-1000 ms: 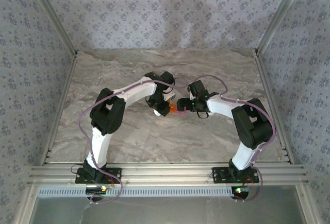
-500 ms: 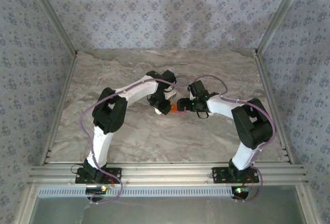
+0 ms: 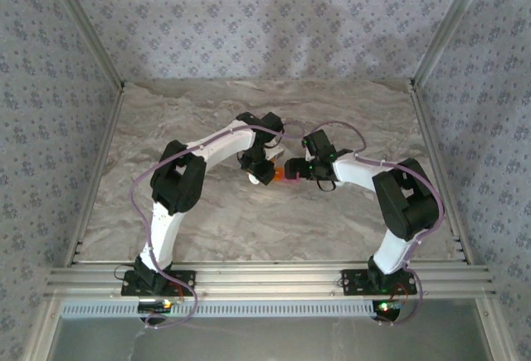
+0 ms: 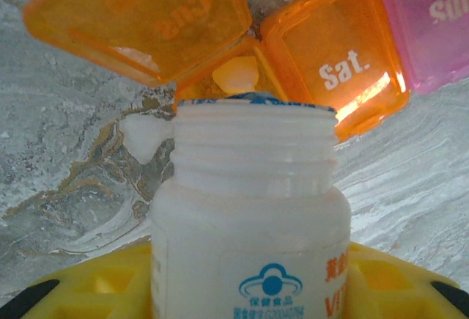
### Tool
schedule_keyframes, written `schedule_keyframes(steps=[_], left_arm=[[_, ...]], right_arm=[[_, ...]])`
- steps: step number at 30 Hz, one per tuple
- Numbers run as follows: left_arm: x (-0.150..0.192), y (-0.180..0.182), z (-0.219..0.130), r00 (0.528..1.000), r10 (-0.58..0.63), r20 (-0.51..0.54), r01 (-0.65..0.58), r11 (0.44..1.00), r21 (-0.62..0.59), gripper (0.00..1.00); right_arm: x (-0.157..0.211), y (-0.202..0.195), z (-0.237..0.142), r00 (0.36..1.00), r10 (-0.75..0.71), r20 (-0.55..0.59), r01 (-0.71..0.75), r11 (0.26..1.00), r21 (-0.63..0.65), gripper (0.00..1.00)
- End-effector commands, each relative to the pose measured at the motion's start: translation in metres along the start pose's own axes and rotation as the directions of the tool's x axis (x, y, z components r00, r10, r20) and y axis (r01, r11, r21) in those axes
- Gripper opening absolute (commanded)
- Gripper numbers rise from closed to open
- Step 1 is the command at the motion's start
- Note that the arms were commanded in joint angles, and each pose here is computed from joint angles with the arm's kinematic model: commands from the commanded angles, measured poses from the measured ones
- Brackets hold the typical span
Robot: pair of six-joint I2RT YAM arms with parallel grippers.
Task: Sort the pills into containers
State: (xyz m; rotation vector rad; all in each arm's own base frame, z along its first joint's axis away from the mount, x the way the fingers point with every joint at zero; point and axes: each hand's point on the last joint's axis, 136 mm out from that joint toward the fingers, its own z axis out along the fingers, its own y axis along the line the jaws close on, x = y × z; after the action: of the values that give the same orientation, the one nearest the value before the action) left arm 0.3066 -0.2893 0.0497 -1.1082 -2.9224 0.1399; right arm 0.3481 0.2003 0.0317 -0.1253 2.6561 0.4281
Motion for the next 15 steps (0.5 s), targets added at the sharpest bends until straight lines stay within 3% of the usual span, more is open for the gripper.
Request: schedule_keyframes(steps=[1, 15], left_arm=[[0.0112, 0.0032, 0.0026, 0.998, 0.006, -0.056, -0.006, 1.0, -0.001, 0.0], [0.0136, 0.0032, 0.0037, 0.997, 0.002, -0.078, -0.001, 1.0, 0.015, 0.0]], right_arm=[[0.0339, -0.0061, 0.0154, 0.994, 0.023, -0.105, -0.022, 1.0, 0.005, 0.9], [0.0348, -0.0067, 0.0153, 0.994, 0.025, -0.107, -0.024, 1.0, 0.007, 0.9]])
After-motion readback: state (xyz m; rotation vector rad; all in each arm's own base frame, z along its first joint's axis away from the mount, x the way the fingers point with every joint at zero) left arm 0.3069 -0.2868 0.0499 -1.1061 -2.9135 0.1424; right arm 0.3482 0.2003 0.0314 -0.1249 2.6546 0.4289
